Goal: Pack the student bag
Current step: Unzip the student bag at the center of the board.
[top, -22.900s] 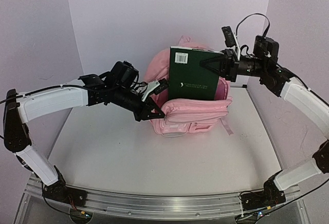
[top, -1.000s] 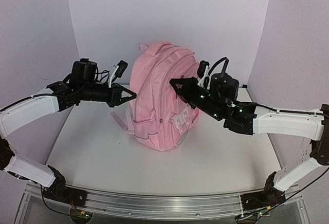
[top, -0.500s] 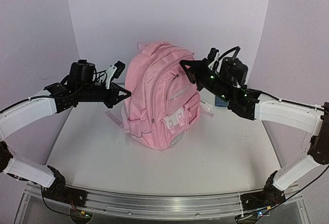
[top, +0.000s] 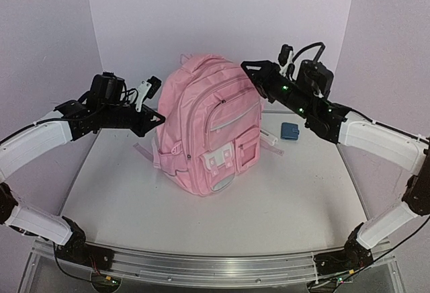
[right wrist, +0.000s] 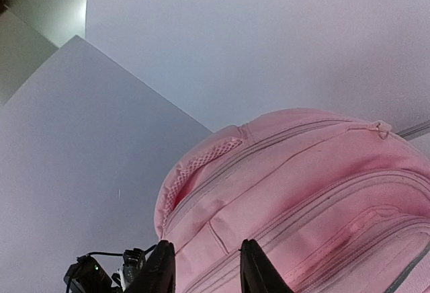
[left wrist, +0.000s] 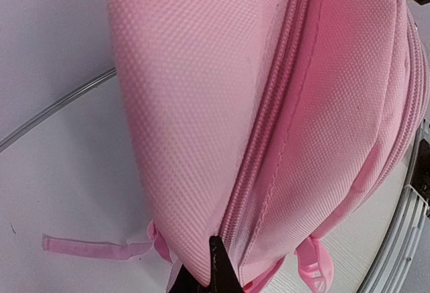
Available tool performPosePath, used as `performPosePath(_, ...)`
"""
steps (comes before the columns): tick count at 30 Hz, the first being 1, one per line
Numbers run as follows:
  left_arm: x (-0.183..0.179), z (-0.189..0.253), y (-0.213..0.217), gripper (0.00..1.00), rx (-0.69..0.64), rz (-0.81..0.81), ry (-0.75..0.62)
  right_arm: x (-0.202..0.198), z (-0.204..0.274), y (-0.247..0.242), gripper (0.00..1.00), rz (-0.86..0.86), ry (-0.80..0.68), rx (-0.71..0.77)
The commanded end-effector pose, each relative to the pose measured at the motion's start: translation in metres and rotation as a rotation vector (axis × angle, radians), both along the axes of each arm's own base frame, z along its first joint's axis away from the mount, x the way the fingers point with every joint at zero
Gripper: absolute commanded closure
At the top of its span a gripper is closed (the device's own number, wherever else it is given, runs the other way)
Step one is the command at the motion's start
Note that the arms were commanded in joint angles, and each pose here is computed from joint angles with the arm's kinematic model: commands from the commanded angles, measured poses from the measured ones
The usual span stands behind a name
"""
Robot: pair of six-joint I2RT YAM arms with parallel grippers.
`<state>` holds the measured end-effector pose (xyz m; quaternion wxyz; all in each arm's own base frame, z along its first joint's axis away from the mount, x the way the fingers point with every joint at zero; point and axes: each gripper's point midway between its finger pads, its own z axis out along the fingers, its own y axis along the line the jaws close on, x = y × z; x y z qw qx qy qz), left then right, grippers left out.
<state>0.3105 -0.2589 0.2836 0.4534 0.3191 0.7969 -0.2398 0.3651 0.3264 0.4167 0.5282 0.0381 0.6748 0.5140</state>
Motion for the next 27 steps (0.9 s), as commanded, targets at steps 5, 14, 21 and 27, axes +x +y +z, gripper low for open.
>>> performPosePath(5, -0.01, 0.032, -0.003, 1.0, -0.066, -0.047, 0.016, -0.037, -0.006, 0.032, 0.42, 0.107, -0.103, -0.573)
performPosePath(14, -0.008, 0.035, -0.004, 1.0, -0.073, -0.041, 0.031, -0.044, -0.03, 0.05, 0.42, 0.069, -0.078, -0.863)
performPosePath(21, -0.011, 0.034, -0.005, 1.0, -0.074, -0.051, 0.038, -0.037, -0.051, 0.048, 0.48, 0.062, -0.048, -0.996)
performPosePath(27, -0.01, 0.032, -0.004, 1.0, -0.07, -0.045, 0.039, -0.035, -0.055, 0.056, 0.69, 0.084, -0.046, -1.003)
